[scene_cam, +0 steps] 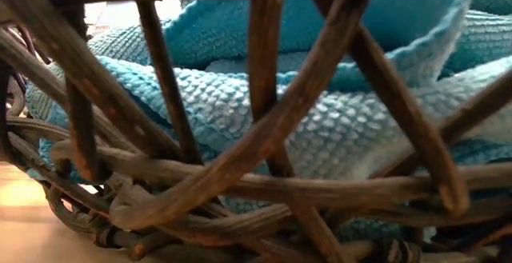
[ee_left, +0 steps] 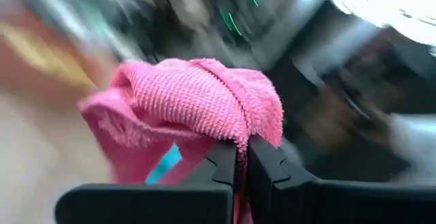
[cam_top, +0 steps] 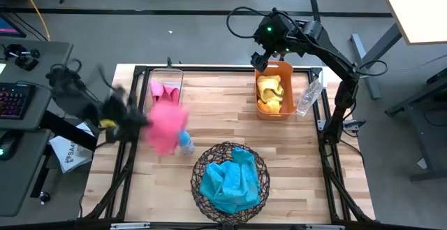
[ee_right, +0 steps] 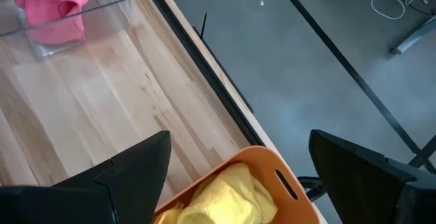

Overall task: Sort microfiber towel by color & place in baskets
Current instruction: Put the pink towel into the transparent bin

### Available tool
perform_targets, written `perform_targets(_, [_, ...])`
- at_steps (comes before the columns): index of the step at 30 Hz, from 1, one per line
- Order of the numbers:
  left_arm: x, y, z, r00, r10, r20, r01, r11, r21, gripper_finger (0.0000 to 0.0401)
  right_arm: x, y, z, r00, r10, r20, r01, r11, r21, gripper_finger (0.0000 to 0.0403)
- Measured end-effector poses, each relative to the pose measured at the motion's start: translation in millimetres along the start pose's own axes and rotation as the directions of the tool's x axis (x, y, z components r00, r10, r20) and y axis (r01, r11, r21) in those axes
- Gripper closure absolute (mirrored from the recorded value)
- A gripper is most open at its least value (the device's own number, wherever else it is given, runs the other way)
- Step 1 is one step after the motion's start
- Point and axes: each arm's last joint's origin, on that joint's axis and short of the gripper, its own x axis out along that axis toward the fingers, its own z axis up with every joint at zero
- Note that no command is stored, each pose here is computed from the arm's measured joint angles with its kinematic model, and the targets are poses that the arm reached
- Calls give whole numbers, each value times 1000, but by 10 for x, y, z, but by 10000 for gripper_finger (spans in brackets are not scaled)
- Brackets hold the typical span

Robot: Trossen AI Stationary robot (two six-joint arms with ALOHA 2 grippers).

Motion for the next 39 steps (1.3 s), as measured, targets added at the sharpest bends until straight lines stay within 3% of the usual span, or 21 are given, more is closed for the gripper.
perform_targets(2, [-51, 37, 151, 977, 143, 161, -167, 976, 144, 401, 0, 0, 4, 1000, 0, 4, 0, 1000, 9, 57])
perform_targets(3, [-71, 68, 203, 947, 227, 227, -273, 941, 198, 401, 0, 0, 5, 1000, 0, 5, 0, 1000, 10, 57])
perform_targets(7, [-130, 240, 287, 771, 502, 392, -620, 732, 283, 401, 0, 0, 5, 1000, -1, 5, 0, 1000, 30, 57])
perform_targets(9, [-166, 361, 270, 685, 602, 411, -724, 626, 290, 401, 0, 0, 5, 1000, -1, 5, 0, 1000, 31, 57])
perform_targets(10, [-195, 426, 257, 651, 642, 406, -757, 594, 273, 401, 0, 0, 4, 1000, 0, 4, 0, 999, 34, 57])
perform_targets(14, [-330, 673, 154, 537, 777, 329, -842, 519, 149, 401, 1, 0, 5, 1000, 0, 5, 0, 998, 66, 57])
perform_targets(16, [-369, 750, 109, 512, 814, 275, -856, 509, 87, 401, 13, 3, 10, 1000, -1, 5, 0, 997, 73, 57])
perform_targets(18, [-338, 780, 102, 521, 817, 248, -847, 530, 33, 401, 48, 10, 20, 1000, 0, 1, 0, 997, 72, 57])
perform_targets(22, [25, 718, 243, 686, 670, 282, -717, 689, 106, 401, 150, 34, 51, 1000, 1, -6, 0, 997, 78, 57])
perform_targets(23, [160, 714, 289, 714, 636, 292, -692, 705, 155, 401, 175, 40, 55, 1000, 4, -10, -3, 997, 77, 57])
perform_targets(25, [449, 771, 358, 729, 626, 278, -685, 677, 271, 401, 236, 57, 60, 1000, 14, -27, -12, 997, 75, 57])
perform_targets(28, [745, 1003, 382, 701, 689, 187, -693, 594, 408, 401, 302, 74, 53, 998, 20, -56, -17, 998, 57, 57])
perform_targets(29, [789, 1074, 399, 698, 697, 165, -688, 590, 422, 401, 308, 76, 50, 998, 20, -61, -17, 999, 47, 57])
perform_targets(33, [662, 1234, 520, 711, 686, 156, -679, 611, 407, 401, 291, 66, 39, 998, 19, -66, -16, 999, 36, 57])
perform_targets(39, [250, 1415, 464, 707, 681, 190, -685, 593, 423, 401, 209, 36, -46, 992, -17, -127, 20, 1000, 22, 57])
